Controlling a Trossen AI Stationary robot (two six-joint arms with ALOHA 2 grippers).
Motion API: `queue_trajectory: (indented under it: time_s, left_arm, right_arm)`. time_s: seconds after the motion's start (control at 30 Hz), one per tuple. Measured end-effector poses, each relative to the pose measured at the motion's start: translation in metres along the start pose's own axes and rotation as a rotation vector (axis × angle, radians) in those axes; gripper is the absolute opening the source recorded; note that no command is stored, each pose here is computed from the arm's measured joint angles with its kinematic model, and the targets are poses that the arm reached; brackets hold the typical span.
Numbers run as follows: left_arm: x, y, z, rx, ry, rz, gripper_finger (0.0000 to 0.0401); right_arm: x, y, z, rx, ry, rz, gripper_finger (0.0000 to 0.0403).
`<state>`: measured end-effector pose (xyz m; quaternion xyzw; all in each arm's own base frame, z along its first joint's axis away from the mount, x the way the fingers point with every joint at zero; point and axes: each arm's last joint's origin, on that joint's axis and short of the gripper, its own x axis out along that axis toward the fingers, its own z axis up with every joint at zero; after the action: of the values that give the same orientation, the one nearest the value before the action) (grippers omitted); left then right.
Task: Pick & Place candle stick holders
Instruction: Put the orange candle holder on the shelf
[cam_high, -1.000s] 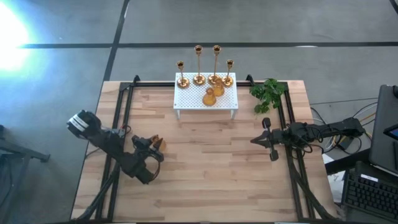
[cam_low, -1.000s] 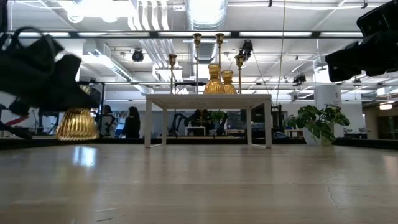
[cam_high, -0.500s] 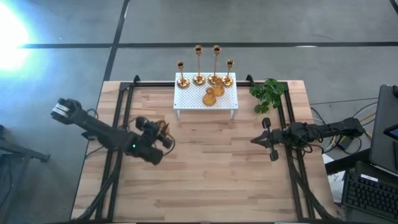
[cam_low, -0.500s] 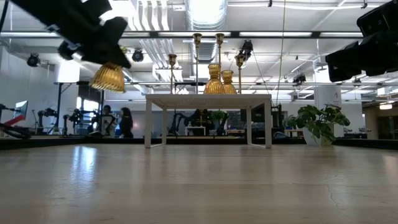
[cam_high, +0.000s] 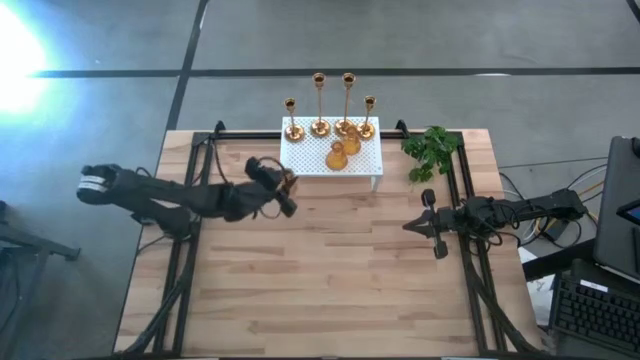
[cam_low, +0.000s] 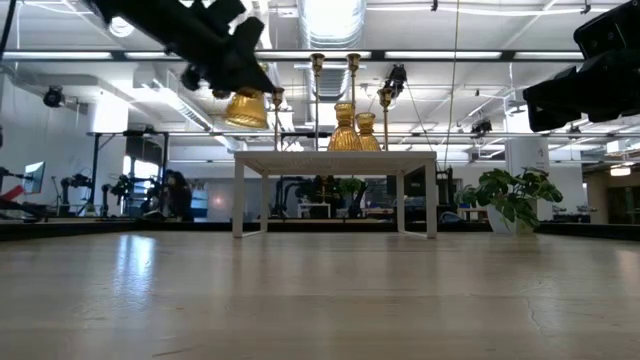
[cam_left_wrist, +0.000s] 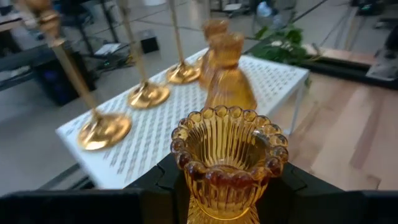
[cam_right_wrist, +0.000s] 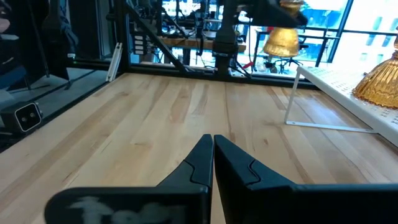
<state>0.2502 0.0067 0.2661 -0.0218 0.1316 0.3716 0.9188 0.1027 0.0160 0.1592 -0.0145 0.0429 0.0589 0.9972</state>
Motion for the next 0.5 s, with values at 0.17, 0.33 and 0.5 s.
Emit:
queue_trajectory:
  time_s: [0.17,0.33,0.5]
  left_arm:
    - [0.022,0.01,0.008,0.01,-0.042,-0.065,0.0129]
    - [0.041,0.019,0.011,0.019,-0.079,-0.108,0.0129]
    - [0.058,0.029,0.01,0.031,-0.087,-0.098,0.0129]
  right_arm:
    - [0.0,0.0,0.0,0.0,0.0,0.0,0.0008]
    - [0.0,0.0,0.0,0.0,0.0,0.0,0.0008]
    - [0.0,0.0,0.0,0.0,0.0,0.0,0.0008]
